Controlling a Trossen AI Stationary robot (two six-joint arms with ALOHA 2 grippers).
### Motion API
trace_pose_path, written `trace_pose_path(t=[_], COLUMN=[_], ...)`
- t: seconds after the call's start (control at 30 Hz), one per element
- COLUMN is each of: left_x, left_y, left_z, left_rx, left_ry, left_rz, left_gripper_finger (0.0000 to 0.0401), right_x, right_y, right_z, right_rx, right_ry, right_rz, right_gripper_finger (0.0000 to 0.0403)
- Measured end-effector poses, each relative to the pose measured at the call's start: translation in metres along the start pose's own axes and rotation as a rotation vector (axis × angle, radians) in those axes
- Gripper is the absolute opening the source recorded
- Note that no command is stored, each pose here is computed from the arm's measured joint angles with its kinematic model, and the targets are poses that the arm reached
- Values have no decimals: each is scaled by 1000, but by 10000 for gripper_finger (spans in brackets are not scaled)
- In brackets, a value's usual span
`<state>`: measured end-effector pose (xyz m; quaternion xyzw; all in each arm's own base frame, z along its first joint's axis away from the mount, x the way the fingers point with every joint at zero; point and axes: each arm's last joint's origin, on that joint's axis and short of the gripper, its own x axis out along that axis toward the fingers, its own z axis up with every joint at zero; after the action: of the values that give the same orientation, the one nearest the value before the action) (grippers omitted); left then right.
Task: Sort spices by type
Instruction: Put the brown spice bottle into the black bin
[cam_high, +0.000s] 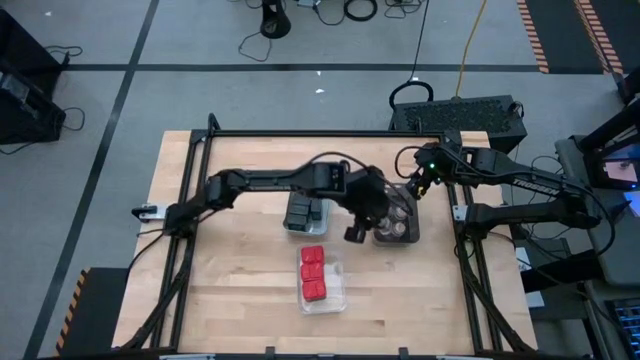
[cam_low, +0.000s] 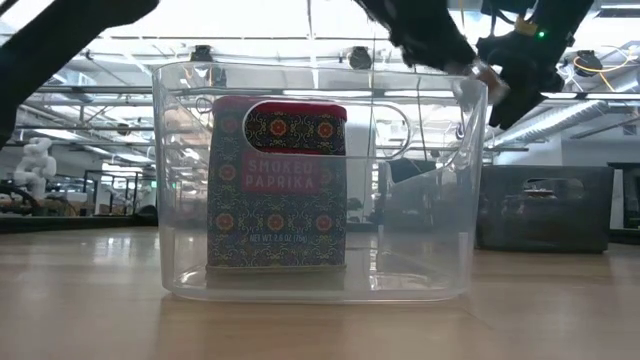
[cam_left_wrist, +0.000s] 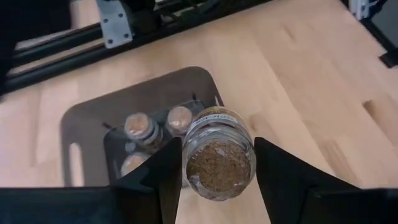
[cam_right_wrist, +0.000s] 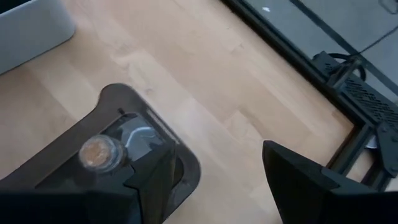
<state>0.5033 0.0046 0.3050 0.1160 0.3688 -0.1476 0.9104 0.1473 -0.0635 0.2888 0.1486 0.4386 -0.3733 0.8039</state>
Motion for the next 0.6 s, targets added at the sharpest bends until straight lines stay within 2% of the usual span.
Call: trace_pose_path(t=[0.17, 0.4, 0.6], left_x=[36, 56, 86], left_y=[-1, 6, 11], left_z=[-8, -16, -37], left_rx=[8, 4, 17], left_ry=[-5, -9, 83], left_rz=[2, 27, 73], left_gripper_finger=[173, 173, 173], right_x=[0, 0, 0], right_y=[-1, -1, -1], right_z=[0, 0, 0], right_rx=[25, 22, 25], right_ry=[-12, -10, -10], right_rz=[-32, -31, -29], right_gripper_finger=[224, 224, 224])
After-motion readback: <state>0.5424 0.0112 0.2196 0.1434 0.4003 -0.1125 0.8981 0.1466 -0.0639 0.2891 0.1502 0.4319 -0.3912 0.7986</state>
